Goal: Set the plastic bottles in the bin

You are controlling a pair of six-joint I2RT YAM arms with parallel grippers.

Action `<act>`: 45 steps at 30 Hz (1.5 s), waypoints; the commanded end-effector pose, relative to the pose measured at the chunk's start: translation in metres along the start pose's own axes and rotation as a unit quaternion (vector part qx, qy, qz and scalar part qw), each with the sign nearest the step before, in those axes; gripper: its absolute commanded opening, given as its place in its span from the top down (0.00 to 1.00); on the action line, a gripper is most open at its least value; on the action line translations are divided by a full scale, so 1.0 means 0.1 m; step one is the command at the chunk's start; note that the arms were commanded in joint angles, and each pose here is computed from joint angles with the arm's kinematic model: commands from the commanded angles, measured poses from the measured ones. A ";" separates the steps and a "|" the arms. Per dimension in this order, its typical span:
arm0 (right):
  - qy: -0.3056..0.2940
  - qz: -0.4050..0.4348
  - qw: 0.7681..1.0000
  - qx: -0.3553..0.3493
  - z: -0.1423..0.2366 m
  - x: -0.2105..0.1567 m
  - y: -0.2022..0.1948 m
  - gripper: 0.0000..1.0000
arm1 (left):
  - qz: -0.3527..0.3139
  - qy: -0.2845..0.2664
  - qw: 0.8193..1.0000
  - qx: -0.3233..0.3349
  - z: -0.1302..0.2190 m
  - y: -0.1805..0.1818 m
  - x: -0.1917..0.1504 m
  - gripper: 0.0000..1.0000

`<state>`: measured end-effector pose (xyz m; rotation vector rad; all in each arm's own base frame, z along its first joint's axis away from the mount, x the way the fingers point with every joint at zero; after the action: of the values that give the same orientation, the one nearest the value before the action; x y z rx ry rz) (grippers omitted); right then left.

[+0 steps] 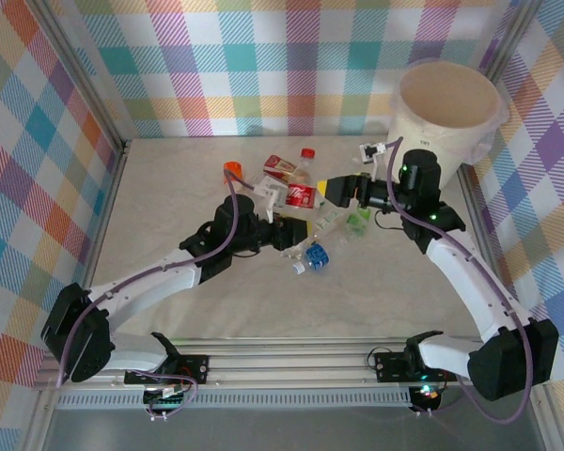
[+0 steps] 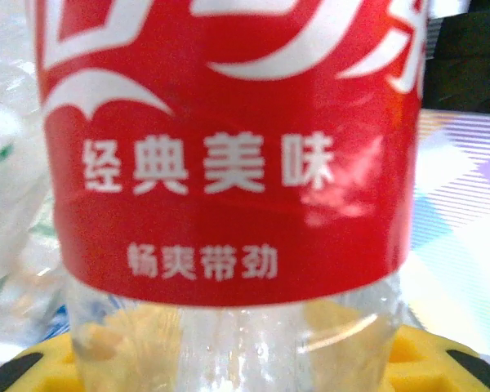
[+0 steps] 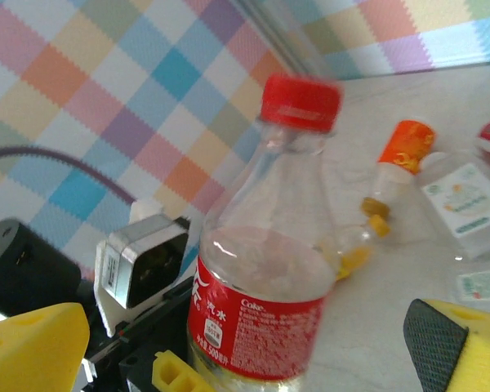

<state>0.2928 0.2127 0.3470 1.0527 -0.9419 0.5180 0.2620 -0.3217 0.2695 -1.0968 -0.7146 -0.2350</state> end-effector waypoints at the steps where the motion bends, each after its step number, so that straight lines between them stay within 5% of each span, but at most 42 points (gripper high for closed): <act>1: 0.012 0.032 0.998 0.048 -0.07 0.05 0.24 0.00 | -0.047 0.011 0.993 -0.109 -0.01 -0.49 0.11 0.65; 9: 0.028 0.023 0.997 0.070 -0.20 0.10 0.39 0.01 | -0.084 0.011 0.984 -0.155 0.01 -0.71 0.12 0.66; 19: 0.041 0.013 0.996 0.076 -0.20 0.15 0.44 0.35 | -0.091 0.003 0.986 -0.143 0.03 -0.70 0.15 0.65; 28: 0.034 -0.003 0.999 0.027 -0.24 0.18 0.27 0.52 | -0.081 0.016 0.990 -0.116 -0.04 -0.58 0.11 0.61; 32: 0.026 -0.003 1.000 0.006 -0.24 0.19 0.21 0.57 | -0.072 0.016 0.994 -0.081 -0.07 -0.47 0.12 0.52; 37: 0.018 -0.006 0.998 -0.053 -0.21 0.19 0.04 0.63 | -0.057 0.010 0.998 -0.023 -0.11 -0.28 0.14 0.21; 42: 0.008 0.011 0.989 -0.150 -0.11 0.22 -0.21 0.64 | -0.044 -0.009 0.997 0.060 -0.10 -0.01 0.18 0.00; 45: -0.004 0.038 0.978 -0.206 0.00 0.27 -0.33 0.65 | -0.040 -0.019 0.994 0.097 -0.05 0.12 0.18 0.00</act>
<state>0.3246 0.2158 0.3374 0.7996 -0.9312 0.3865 0.2748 -0.3280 0.2714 -0.9848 -0.7508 -0.2637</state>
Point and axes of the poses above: each hand's point on the last joint's axis, 136 mm out from that joint toward the fingers, its own z axis back along the fingers, its own y axis along the line the jaws close on, x = y × z, the point moved 2 cm from there along z, back along the fingers, and after that the axes turned 10 degrees about z, right-handed, at the moved point
